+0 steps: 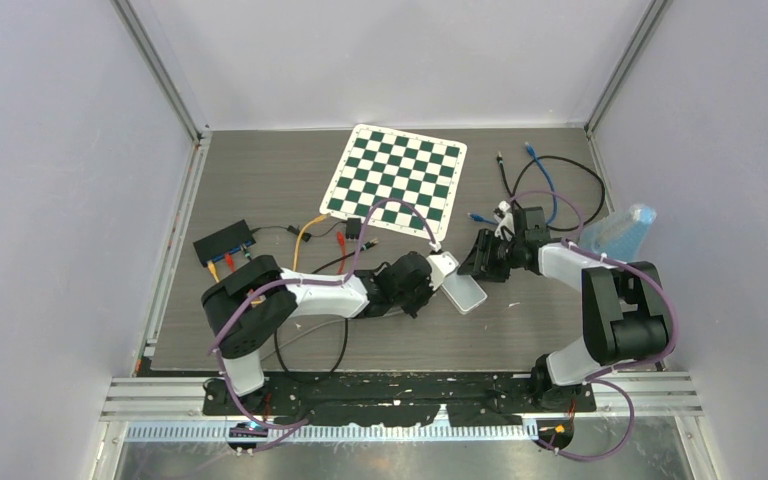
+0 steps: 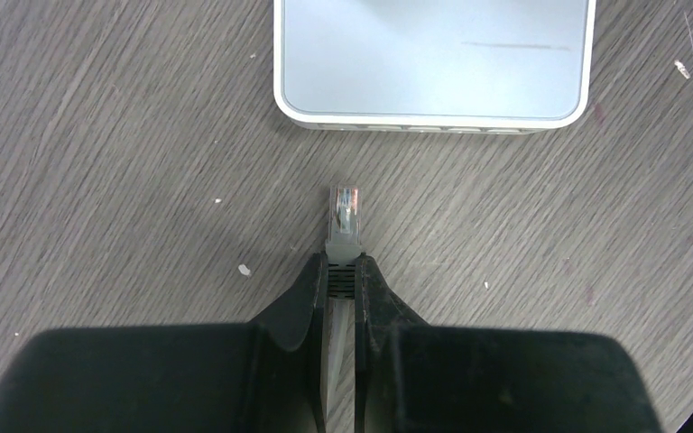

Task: Insert the plug into the switch port
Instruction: Insert the connector into the switch port.

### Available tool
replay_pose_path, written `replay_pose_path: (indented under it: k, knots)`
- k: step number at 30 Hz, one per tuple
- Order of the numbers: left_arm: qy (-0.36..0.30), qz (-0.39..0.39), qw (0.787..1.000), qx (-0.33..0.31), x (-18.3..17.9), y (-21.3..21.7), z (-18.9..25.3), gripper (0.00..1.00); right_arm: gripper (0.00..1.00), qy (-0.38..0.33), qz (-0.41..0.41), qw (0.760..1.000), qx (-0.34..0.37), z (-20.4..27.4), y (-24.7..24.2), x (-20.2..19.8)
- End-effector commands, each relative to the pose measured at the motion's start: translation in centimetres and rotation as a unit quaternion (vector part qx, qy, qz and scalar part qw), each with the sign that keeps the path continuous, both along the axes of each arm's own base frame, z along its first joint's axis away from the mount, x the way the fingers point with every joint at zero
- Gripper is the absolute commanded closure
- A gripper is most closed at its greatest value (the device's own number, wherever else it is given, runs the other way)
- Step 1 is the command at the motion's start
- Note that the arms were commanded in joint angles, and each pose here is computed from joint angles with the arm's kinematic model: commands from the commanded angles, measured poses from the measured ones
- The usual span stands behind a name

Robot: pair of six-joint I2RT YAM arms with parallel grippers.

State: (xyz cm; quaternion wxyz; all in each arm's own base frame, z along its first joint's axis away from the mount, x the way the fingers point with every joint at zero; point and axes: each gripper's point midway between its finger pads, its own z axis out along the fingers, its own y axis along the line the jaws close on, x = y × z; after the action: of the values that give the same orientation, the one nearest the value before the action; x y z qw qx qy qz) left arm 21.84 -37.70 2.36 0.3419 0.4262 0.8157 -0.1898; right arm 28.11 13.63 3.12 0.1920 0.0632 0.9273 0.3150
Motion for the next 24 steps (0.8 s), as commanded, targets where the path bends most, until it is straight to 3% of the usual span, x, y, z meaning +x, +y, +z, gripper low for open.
replay_pose_path:
  k: [1, 18, 24]
  knots:
    - [-0.019, -0.007, 0.999, -0.034, 1.1, -2.2, 2.1, 1.0, 0.49, -0.024, 0.02, 0.999, 0.013, 1.0, 0.7, 0.4]
    - [-0.014, -0.004, 1.0, -0.022, 2.1, -3.2, 2.0, 1.0, 0.53, -0.013, 0.027, 0.999, 0.04, -0.4, 1.3, -1.1]
    - [-0.015, 0.016, 1.0, -0.007, 2.6, -1.5, 1.4, 1.0, 0.46, -0.019, 0.031, 0.999, 0.027, -0.5, 1.1, 0.3]
